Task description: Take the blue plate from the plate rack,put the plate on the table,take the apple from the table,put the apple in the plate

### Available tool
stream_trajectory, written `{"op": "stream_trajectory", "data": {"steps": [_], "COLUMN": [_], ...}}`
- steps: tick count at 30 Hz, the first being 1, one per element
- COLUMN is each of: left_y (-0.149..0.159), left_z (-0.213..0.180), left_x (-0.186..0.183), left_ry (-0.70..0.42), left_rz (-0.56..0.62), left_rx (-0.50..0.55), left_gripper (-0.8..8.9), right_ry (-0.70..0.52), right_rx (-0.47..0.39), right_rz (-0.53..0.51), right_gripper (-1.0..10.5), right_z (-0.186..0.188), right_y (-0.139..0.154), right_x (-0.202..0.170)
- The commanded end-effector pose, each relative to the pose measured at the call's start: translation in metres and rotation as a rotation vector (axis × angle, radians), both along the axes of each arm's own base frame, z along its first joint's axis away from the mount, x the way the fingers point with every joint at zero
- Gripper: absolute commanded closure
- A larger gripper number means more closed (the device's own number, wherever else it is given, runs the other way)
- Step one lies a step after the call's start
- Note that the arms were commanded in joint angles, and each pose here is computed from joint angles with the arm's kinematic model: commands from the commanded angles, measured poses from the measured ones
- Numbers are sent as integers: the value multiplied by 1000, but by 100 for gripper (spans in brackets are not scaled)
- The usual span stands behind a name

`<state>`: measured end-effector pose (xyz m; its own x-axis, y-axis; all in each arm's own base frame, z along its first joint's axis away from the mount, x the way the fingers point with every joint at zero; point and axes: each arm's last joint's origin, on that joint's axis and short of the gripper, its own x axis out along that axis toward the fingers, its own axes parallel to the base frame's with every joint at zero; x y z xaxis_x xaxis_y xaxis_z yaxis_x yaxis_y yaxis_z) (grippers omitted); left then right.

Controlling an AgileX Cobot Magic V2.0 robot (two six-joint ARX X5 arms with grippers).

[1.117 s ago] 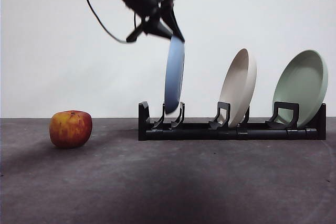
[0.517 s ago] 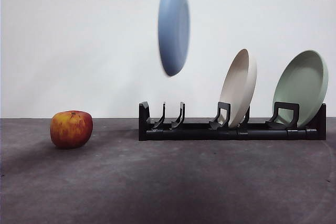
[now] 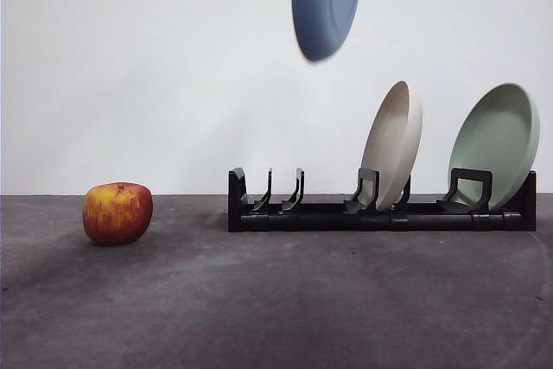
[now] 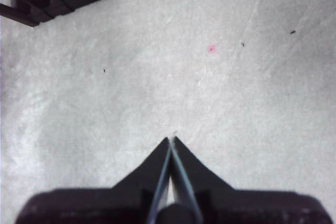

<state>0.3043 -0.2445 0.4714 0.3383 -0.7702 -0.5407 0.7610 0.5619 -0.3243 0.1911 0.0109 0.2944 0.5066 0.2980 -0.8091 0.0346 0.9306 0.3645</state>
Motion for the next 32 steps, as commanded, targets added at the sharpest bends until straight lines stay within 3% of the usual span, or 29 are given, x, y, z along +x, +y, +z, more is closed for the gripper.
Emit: {"op": "stream_trajectory", "data": {"steps": [1, 4, 9, 13, 23, 27, 30, 32], "left_y": [-6, -10, -9, 2, -5, -19, -31, -44], "left_z": [14, 28, 38, 25, -58, -95, -137, -163], "left_x": [-25, -52, -90, -106, -128, -143, -161, -169], "left_ry": [-129, -195, -355, -325, -121, -103, -140, -184], "left_rz": [10, -11, 114, 135, 43, -21, -60, -121], "left_rx": [57, 72, 254, 361, 625, 762, 933, 912], "left_gripper": [821, 821, 821, 821, 821, 821, 821, 821], "right_ry": [4, 7, 3, -2, -11, -15, -21, -28], "right_rx": [-7, -14, -19, -21, -29, -29, -33, -33], "right_rz": [12, 24, 30, 33, 46, 48, 53, 53], "right_gripper": [945, 945, 945, 945, 945, 945, 945, 945], "right_z": [0, 0, 0, 0, 0, 0, 1, 1], "right_y": [0, 0, 0, 0, 0, 0, 0, 0], "right_x": [0, -1, -1, -1, 0, 0, 0, 1]}}
